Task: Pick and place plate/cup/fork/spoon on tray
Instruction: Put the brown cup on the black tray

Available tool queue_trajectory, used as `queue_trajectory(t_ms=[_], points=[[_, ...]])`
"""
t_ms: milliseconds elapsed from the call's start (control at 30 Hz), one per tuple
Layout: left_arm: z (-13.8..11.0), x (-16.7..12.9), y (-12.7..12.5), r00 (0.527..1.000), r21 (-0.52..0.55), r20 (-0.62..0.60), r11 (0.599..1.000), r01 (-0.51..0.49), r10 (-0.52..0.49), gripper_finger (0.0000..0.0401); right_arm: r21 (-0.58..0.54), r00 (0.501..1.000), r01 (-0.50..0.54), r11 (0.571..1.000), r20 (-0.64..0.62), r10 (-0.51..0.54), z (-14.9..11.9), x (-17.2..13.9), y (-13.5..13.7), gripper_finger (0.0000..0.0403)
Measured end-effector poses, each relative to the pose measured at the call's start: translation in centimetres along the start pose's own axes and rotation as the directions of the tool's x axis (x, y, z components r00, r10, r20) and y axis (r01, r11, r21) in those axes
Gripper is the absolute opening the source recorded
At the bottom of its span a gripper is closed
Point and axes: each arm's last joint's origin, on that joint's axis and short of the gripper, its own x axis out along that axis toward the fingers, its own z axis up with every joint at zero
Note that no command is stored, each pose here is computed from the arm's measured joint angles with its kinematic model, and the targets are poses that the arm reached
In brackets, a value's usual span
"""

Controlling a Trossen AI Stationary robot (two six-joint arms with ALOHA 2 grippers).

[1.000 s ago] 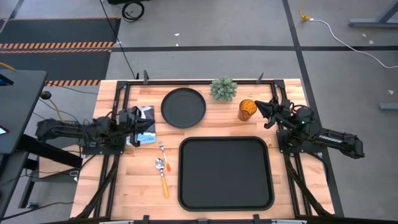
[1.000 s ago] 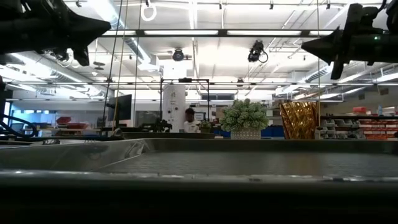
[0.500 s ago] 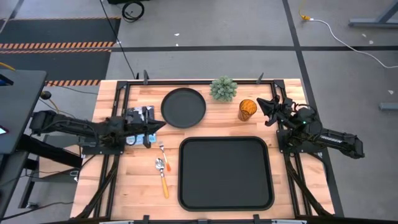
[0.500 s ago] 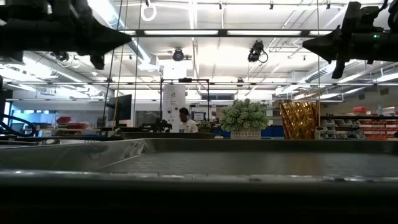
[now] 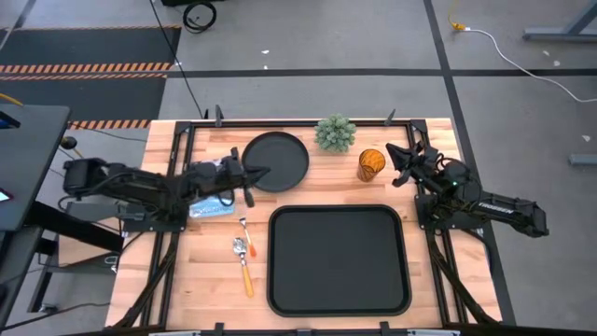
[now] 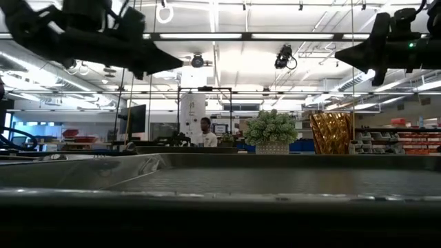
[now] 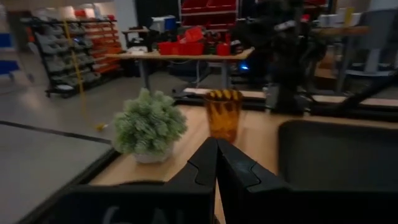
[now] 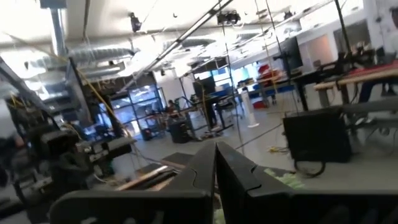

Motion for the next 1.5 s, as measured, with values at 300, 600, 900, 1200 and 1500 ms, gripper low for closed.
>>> queue_trajectory(t_ms=[300,600,900,1200,1500], points=[[0.0,5.2,0.9,0.997,-0.009,-0.042,0.998,-0.061,0.06,0.0014,-0.03,0.99,0.029,0.999,-0.135,-0.032,-1.3,0.0,-0.3,0.0016],[0.3,9.9,0.6,0.99,-0.046,-0.133,0.998,0.041,-0.047,0.0064,-0.06,0.936,0.221,0.973,-0.267,-0.229,1.0,1.0,-0.3,0.0004],[0.1,11.4,0.1,0.963,-0.053,-0.249,0.994,0.096,-0.106,0.0102,-0.205,0.752,0.473,0.857,-0.413,-0.514,3.5,3.2,-0.5,0.0004],[0.7,13.2,-1.1,0.949,-0.07,-0.29,0.991,0.11,-0.126,0.0125,-0.367,0.486,0.525,0.768,-0.611,-0.625,4.3,7.7,-2.4,0.0005],[-0.8,17.6,-3.3,0.916,-0.056,-0.37,0.988,0.147,-0.157,0.0166,-0.337,0.288,0.47,0.816,-0.815,-0.503,3.8,9.4,-5.9,0.0005]])
